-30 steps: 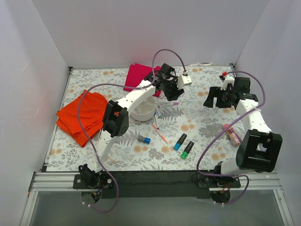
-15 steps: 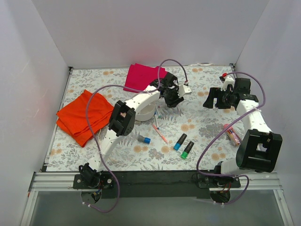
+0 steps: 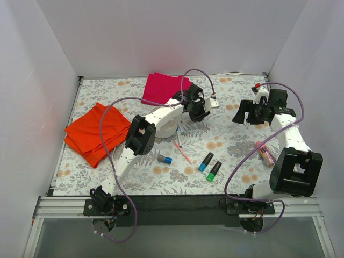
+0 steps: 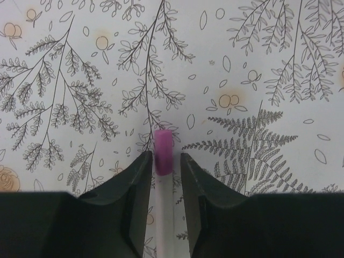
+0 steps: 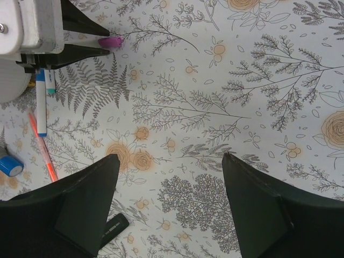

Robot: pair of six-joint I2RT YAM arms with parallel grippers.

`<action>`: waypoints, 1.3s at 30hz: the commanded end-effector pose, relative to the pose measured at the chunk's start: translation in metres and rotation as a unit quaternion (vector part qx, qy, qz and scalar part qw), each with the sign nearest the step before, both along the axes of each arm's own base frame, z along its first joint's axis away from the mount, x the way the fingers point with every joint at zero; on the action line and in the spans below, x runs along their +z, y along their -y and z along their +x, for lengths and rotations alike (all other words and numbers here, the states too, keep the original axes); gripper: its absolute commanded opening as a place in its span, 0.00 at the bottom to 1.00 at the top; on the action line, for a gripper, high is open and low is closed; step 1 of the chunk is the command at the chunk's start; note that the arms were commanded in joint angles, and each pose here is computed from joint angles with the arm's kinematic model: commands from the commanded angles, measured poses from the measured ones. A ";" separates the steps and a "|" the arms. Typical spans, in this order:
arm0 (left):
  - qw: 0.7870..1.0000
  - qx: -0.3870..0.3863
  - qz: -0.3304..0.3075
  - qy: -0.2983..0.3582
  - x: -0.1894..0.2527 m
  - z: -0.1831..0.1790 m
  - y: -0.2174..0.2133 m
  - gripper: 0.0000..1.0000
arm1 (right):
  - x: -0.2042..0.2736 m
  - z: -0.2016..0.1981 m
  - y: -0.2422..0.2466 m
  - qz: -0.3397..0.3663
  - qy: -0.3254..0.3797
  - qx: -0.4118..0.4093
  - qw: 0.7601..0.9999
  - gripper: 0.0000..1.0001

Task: Sort the stationery into containers
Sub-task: Pick up the pen from the center of the board, then place the pen in the storage box.

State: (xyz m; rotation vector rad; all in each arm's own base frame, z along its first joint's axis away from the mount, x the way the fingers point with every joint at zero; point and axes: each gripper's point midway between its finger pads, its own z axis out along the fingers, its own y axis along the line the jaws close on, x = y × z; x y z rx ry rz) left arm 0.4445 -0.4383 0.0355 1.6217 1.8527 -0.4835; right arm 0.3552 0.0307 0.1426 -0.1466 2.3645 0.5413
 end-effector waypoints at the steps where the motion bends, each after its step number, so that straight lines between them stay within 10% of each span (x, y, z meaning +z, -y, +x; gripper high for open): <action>1: 1.000 -0.014 -0.008 0.006 0.002 0.002 0.005 0.25 | 0.001 0.000 0.003 0.000 0.007 0.003 1.000 0.86; 9: 1.000 -0.021 -0.003 -0.004 0.002 -0.003 0.002 0.03 | -0.001 0.004 0.007 -0.002 0.006 0.001 1.000 0.85; 18: 0.976 -0.035 -0.195 0.091 0.201 -0.007 0.023 0.00 | 0.014 0.006 0.015 -0.022 0.011 0.000 1.000 0.83; 28: 0.875 0.157 -0.426 0.170 0.382 0.000 -0.095 0.00 | 0.041 0.004 0.022 -0.048 0.038 -0.011 0.998 0.82; 34: 0.793 0.252 -0.499 0.243 0.364 -0.018 -0.181 0.00 | 0.052 0.004 0.016 -0.057 0.044 -0.028 0.997 0.81; 39: 0.781 0.296 -0.498 0.235 0.327 -0.014 -0.212 0.00 | 0.058 -0.002 -0.008 -0.093 0.056 0.014 0.994 0.81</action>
